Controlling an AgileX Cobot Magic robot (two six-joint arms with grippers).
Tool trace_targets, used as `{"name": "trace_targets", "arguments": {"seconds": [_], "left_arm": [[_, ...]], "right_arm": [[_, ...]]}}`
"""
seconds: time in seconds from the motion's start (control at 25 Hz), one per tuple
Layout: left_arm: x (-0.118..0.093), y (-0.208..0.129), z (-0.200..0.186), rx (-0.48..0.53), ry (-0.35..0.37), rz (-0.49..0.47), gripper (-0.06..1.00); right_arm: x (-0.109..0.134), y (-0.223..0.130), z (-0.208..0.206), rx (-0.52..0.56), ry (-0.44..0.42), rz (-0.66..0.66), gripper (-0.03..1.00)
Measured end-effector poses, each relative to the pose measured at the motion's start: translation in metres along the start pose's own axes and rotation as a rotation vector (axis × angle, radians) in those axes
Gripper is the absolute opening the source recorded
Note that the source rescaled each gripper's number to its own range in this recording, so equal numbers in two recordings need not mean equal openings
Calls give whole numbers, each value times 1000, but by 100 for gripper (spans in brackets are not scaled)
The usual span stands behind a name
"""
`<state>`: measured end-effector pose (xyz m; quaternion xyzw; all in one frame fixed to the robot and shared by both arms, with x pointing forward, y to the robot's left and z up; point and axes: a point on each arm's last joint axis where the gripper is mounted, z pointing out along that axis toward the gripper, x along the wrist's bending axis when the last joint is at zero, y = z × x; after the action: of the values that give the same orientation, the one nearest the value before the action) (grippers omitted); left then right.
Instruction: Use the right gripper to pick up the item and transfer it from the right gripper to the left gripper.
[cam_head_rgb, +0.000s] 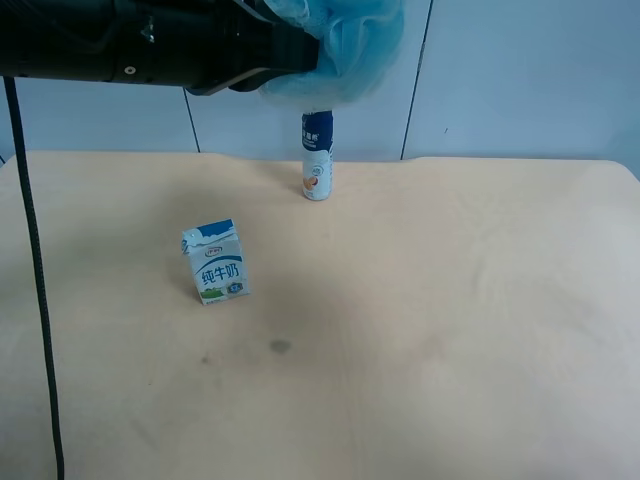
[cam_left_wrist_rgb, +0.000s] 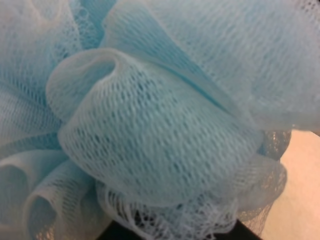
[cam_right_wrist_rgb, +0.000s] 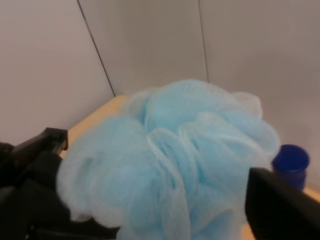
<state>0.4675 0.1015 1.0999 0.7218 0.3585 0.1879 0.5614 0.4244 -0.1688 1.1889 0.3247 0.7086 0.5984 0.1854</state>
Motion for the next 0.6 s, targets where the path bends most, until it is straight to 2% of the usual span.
{"name": "trace_targets", "arguments": {"seconds": [0.24, 0.6], "left_arm": [[0, 0, 0, 0, 0, 0, 1], [0, 0, 0, 0, 0, 0, 0]], "right_arm": [[9, -4, -40, 94, -75, -1, 97], [3, -35, -83, 452, -292, 28, 97]]}}
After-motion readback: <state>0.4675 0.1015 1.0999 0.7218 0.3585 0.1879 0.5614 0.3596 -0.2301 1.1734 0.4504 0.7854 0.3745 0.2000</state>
